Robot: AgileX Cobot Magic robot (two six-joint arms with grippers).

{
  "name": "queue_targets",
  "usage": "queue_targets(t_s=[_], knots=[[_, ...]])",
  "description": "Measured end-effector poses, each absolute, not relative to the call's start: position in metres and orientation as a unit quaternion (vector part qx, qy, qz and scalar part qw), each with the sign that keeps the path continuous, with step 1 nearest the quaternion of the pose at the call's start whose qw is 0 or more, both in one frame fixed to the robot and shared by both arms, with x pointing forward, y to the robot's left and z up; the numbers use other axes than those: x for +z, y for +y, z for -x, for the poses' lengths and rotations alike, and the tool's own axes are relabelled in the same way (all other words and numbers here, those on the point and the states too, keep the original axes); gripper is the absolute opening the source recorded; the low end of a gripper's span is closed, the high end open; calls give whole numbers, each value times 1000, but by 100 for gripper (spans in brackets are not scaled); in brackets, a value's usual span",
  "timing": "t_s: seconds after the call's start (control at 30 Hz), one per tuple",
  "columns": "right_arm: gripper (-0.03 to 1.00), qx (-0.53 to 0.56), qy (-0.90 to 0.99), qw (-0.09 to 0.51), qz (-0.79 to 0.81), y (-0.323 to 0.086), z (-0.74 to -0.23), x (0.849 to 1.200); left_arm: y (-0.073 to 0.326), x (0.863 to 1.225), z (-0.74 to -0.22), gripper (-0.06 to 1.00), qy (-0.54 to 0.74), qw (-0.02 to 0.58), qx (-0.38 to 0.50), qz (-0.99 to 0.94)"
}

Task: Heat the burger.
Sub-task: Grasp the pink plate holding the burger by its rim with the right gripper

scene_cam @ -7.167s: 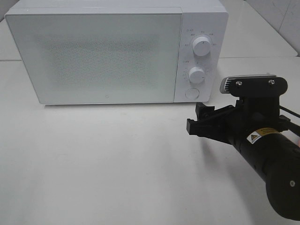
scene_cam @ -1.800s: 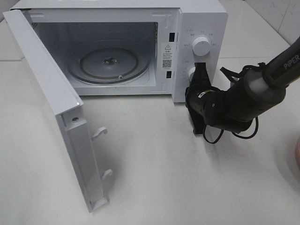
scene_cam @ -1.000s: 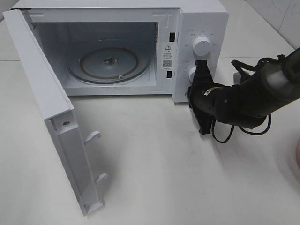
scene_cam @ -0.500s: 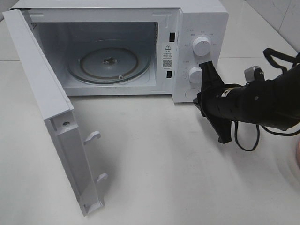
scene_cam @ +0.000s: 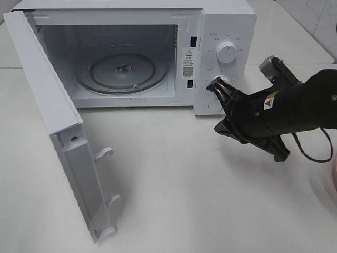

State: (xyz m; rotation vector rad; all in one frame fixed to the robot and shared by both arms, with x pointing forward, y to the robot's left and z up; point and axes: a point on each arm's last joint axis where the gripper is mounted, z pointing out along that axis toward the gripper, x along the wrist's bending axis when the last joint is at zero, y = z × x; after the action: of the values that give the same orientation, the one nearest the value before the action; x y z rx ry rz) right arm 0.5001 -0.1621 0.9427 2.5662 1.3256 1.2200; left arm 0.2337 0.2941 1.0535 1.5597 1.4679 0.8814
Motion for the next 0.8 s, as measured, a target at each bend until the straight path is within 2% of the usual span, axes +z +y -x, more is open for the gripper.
queue_targets(t_s=[0.33, 0.43, 0.8], knots=[[6, 269, 628, 48, -728, -174, -471, 954, 294, 1054, -234, 99, 581, 401, 349, -617], [7, 210, 706, 49, -675, -178, -459, 953, 294, 1054, -234, 99, 581, 401, 349, -617], [10, 116, 819, 26, -561, -181, -451, 963, 294, 1054, -234, 99, 581, 401, 349, -617]])
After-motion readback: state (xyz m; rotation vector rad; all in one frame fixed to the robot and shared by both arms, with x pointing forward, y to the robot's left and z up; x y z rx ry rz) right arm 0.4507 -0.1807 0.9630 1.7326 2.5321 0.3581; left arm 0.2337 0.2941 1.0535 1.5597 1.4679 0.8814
